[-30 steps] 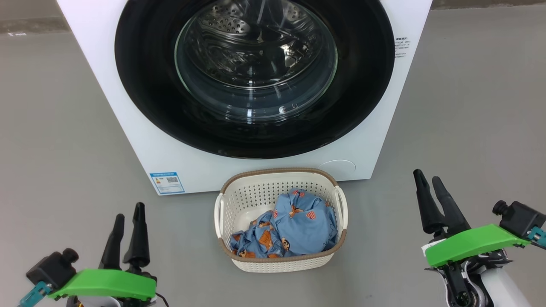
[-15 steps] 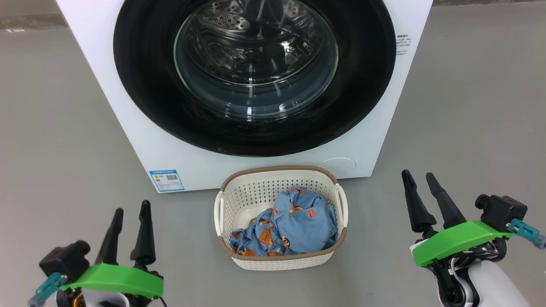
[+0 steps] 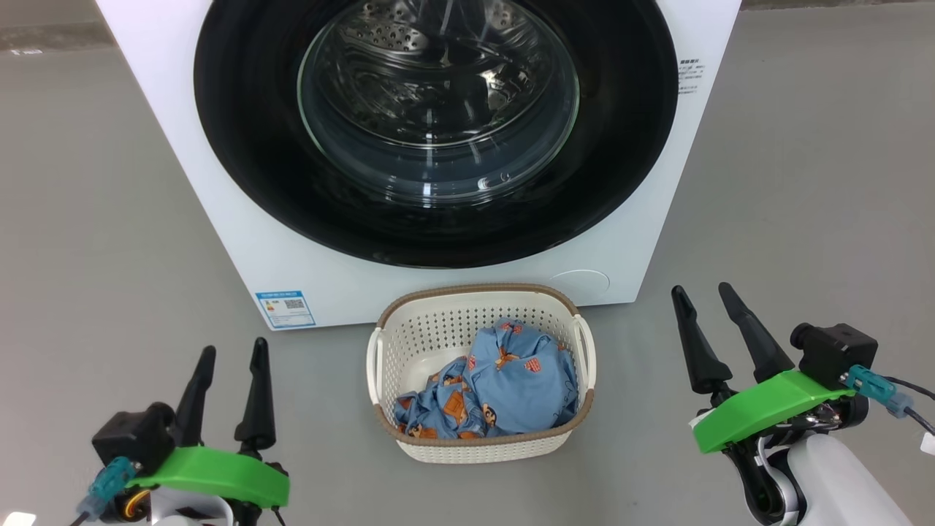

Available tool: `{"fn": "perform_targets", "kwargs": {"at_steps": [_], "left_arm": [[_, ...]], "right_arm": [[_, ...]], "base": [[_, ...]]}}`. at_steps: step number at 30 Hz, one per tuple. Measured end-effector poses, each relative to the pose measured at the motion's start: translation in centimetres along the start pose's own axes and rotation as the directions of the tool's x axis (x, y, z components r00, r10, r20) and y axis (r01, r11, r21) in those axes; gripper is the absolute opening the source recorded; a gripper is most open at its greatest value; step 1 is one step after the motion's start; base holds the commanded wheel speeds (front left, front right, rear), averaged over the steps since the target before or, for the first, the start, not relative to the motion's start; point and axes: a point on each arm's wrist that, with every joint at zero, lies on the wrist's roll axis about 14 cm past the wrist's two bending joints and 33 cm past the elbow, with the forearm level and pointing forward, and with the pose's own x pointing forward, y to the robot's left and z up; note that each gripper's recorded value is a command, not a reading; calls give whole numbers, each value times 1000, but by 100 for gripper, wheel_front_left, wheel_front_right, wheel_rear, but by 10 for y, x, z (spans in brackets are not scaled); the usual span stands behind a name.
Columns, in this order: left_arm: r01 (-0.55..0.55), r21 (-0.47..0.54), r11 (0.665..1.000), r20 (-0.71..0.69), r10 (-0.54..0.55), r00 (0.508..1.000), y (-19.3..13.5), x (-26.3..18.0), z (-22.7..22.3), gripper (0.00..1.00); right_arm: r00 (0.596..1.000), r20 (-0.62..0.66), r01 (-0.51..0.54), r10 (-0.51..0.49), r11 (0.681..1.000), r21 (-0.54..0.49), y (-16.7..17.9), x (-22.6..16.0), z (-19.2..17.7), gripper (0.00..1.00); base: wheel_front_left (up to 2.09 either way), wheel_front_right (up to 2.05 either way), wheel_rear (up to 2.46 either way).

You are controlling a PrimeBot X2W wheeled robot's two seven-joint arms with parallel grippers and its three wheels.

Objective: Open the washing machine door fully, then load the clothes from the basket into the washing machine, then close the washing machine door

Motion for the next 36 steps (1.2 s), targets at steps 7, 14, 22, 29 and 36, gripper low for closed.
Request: {"fn": "perform_targets", "kwargs": {"at_steps": [7,14,22,29,36], "left_arm": [[26,61,998,11,-27,1000,-5,2,3,100],[36,90,995,20,-38,999,-7,2,5,100],[37,90,995,24,-39,999,-8,2,7,100],[40,90,995,27,-43,999,-9,1,8,100],[42,87,995,29,-44,999,-10,2,8,100]], "right_arm": [[1000,2,-24,25,998,-65,5,1,0,100],[999,14,-41,43,993,-107,8,4,5,100],[999,19,-43,45,993,-109,8,3,7,100],[999,23,-43,46,993,-112,8,2,9,100],[999,21,-43,46,992,-115,8,2,8,100]], "base": [[0,0,0],[0,0,0],[0,0,0],[0,0,0],[0,0,0]]}}
